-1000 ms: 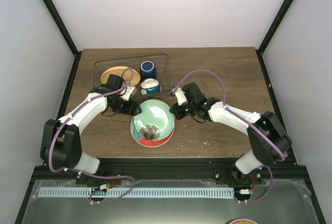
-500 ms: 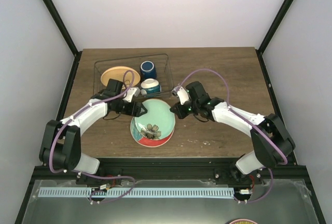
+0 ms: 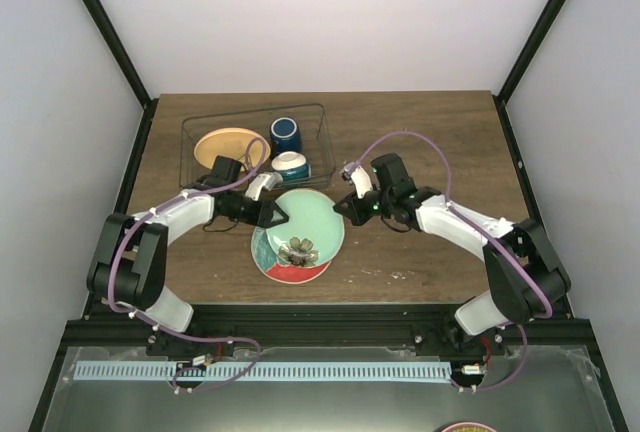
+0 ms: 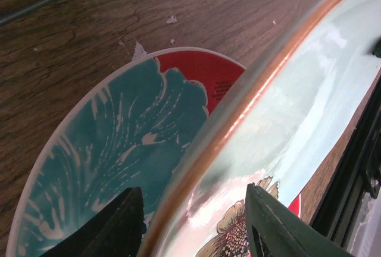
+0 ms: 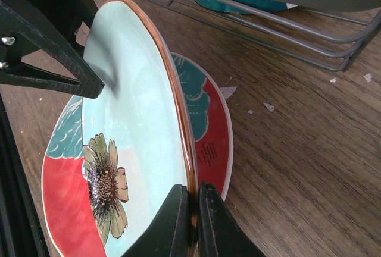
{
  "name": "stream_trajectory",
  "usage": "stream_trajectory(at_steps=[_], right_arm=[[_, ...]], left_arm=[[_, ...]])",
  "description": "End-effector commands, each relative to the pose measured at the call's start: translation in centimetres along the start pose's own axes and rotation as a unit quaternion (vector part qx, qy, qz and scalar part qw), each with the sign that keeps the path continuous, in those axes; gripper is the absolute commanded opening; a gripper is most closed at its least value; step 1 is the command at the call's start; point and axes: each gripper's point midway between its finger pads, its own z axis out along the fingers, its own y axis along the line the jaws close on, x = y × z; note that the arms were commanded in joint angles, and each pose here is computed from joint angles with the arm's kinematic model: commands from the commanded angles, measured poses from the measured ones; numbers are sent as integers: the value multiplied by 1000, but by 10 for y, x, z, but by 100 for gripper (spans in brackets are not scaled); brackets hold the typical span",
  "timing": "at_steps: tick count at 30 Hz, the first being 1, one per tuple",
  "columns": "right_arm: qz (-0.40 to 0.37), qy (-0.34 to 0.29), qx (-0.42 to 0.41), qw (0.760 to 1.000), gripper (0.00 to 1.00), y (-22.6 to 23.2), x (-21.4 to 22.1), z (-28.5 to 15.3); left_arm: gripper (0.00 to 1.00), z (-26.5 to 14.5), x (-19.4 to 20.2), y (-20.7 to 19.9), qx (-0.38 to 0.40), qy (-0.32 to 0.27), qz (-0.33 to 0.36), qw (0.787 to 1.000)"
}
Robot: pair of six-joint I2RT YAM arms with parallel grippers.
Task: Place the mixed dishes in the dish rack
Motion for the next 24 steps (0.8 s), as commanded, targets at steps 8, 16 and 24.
stream_trajectory(at_steps=[8,16,24], right_arm=[[-28,-33,-44,998,1,6,-15,2],[-26,-7,-95,995,1,6,-11,27],[-40,-2,-106,994,1,5,-25,36]], left_arm=[[22,-1,0,-21,58,-8,38,998],[3,-17,-8,-40,72,-27,59,995],[0,-38,-20,-54,62,-55,82,993]])
